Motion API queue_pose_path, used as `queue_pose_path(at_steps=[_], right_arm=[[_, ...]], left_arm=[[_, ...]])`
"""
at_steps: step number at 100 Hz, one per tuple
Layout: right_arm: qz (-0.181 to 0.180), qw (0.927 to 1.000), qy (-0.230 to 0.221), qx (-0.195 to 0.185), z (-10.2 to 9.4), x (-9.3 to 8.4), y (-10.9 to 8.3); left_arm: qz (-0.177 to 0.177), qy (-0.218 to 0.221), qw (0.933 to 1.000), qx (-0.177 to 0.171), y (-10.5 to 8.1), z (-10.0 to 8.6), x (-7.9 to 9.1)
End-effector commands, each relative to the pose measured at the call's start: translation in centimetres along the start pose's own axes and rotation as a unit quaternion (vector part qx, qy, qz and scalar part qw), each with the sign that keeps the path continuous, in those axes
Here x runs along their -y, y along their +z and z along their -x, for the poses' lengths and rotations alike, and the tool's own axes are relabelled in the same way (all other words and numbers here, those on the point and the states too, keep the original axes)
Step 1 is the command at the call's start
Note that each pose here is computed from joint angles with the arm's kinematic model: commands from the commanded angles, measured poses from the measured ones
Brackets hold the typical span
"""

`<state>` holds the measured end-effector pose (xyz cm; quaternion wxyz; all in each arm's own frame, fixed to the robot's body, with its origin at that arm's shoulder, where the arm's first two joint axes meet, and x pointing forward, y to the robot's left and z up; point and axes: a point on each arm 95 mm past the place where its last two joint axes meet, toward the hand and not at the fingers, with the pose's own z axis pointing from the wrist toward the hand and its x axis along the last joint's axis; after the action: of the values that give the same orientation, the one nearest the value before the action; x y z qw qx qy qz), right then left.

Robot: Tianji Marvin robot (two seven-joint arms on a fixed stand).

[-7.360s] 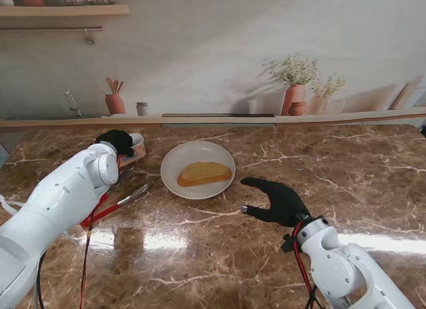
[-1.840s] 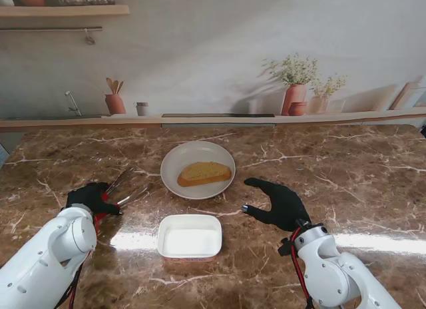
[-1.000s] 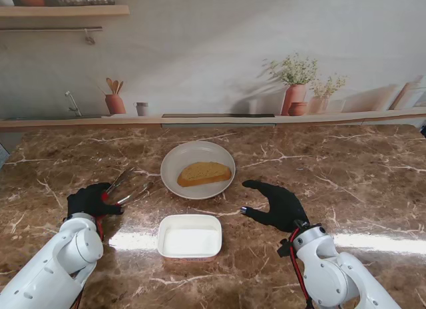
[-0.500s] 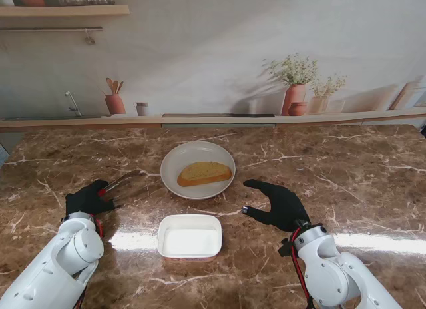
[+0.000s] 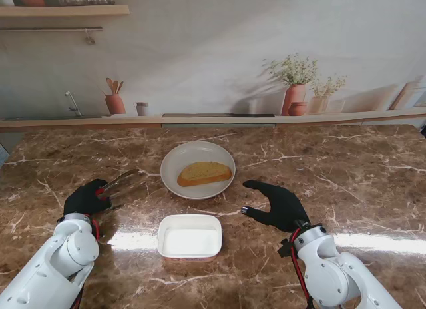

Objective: Pack bread into a bento box with kitchen tongs

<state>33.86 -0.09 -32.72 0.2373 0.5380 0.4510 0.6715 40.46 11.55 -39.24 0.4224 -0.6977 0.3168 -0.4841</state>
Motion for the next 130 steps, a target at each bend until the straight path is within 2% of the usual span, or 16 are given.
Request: queue_pose_path(at_steps=[1,20,40,54,74,86,99,130], right_arm=[[-0.013,0.9999,0.004,0.006,0.3,0.6,-0.4],[-0.018,0.9998,0.004,0.009,0.4,0.7,-0.4],[-0.020,0.9997,0.005,0.012,0.6,0.8,-0.4],[-0.019,0.9997,0.006,0.014,0.7,0.9,-0.4],[-0.018,0.9996,0.010,0.017,0.9,1.0,-0.3],[-0.018,0.9996,0.013,0.020,1.2,1.2,-0.4],[-0.016,0.9995,0.016,0.022,1.4,1.3,-0.4],[-0.011,0.9991,0.027,0.029,1.9,1.3,-0.5]], left_arm=[[0.032,0.004,0.9994,0.015,-1.1,1.6,-2.9],[0.037,0.005,0.9991,-0.019,-1.1,1.5,-1.3],[0.041,0.026,0.9959,-0.076,-0.9,0.6,2.8],[0.060,0.038,0.9891,-0.129,-0.6,-1.1,5.9],[0.097,0.050,0.9749,-0.194,0.3,-4.3,8.5],[0.121,0.057,0.9662,-0.220,1.2,-6.3,9.0],[0.158,0.062,0.9573,-0.234,2.1,-7.9,8.6],[0.192,0.078,0.9450,-0.254,3.4,-10.6,7.0]])
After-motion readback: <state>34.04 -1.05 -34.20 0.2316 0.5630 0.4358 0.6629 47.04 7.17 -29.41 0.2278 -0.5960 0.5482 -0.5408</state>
